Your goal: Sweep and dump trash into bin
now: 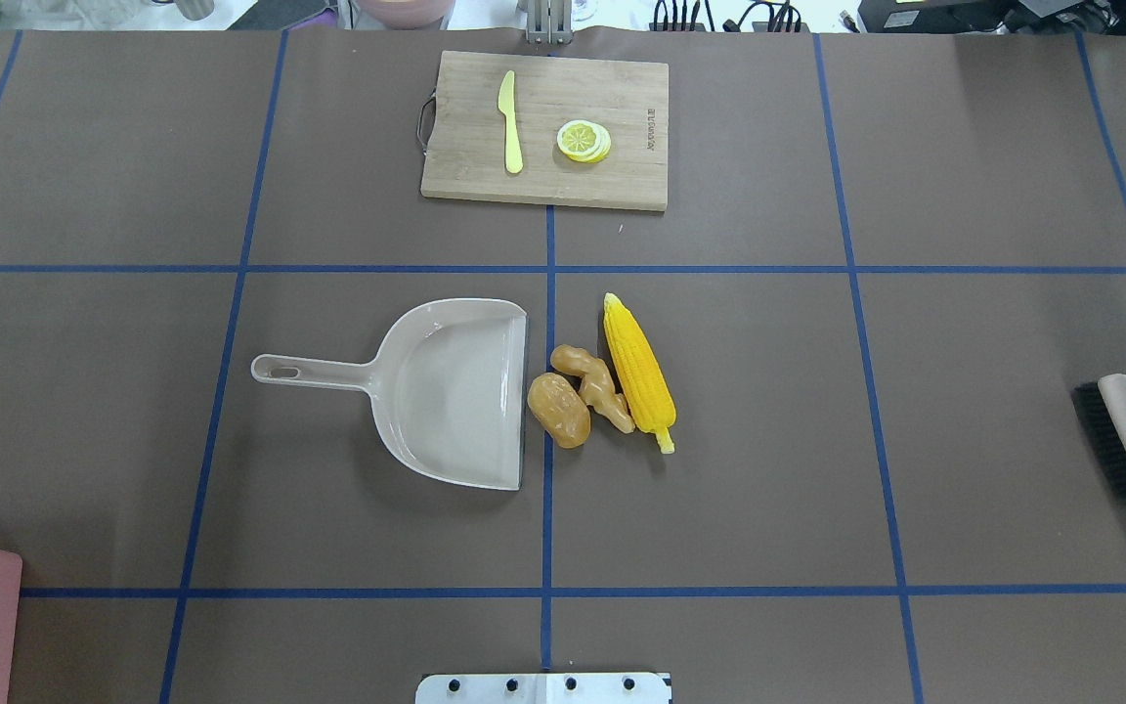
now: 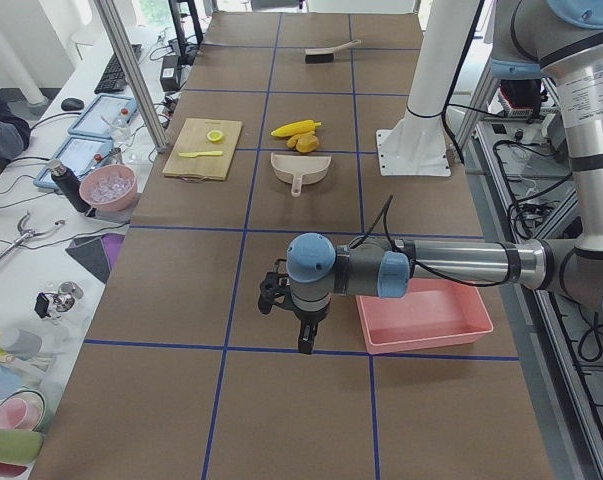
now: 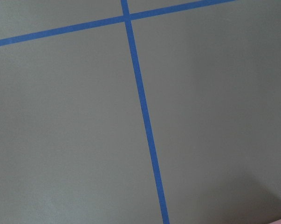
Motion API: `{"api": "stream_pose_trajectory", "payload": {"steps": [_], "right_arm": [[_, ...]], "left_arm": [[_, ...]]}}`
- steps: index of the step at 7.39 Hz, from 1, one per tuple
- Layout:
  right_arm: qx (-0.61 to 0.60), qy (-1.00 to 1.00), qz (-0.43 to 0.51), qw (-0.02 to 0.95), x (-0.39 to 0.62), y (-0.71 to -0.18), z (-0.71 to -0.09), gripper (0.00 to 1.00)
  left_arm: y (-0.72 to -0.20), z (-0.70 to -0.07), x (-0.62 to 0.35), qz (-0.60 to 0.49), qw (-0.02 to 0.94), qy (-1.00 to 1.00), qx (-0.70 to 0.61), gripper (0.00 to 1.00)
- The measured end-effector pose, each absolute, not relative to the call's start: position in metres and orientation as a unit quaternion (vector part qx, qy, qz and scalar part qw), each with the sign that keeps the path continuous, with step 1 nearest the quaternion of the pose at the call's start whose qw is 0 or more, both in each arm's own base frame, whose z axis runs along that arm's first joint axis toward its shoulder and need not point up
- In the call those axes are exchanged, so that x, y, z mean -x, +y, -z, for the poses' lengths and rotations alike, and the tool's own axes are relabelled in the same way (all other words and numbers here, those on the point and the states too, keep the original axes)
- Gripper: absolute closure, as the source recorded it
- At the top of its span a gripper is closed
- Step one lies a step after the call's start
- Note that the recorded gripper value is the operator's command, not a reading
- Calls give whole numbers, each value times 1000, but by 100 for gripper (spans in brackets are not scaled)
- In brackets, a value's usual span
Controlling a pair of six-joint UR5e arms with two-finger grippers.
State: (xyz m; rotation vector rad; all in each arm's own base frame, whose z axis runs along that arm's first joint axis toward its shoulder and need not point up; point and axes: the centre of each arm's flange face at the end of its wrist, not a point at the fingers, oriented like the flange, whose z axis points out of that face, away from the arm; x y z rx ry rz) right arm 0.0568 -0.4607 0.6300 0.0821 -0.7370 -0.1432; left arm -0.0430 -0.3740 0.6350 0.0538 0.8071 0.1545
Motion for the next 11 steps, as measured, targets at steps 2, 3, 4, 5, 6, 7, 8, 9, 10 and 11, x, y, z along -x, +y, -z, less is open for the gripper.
{"api": "stream_pose_trajectory", "payload": {"steps": [2, 3, 4, 5, 6, 7, 8, 9, 10, 11], "right_arm": [[-40, -359, 70, 930, -57, -461, -631, 0], [-40, -359, 70, 930, -57, -461, -630, 0], [-40, -359, 70, 930, -57, -461, -631, 0], [-40, -359, 70, 930, -57, -461, -630, 0], [-41, -360, 69, 929, -57, -461, -629, 0], [-41, -361, 70, 929, -57, -461, -629, 0], [-41, -361, 70, 929, -57, -461, -629, 0], [-41, -360, 70, 929, -57, -461, -630, 0], [-40, -359, 70, 930, -57, -461, -631, 0], [-39, -358, 70, 930, -57, -461, -632, 0]], "left_arm": [[-373, -640, 43, -70, 917, 393, -16, 1], [-372, -641, 43, -69, 917, 393, -14, 1], [-373, -641, 43, -69, 917, 393, -14, 1], [-374, -640, 43, -70, 917, 393, -15, 1], [-377, -640, 43, -70, 917, 392, -16, 1], [-379, -640, 43, -70, 917, 391, -17, 1], [-381, -640, 42, -71, 917, 391, -17, 1], [-382, -639, 42, -71, 917, 391, -18, 1], [-383, -639, 42, -72, 917, 391, -19, 1], [-384, -640, 42, -72, 918, 391, -18, 1]]}}
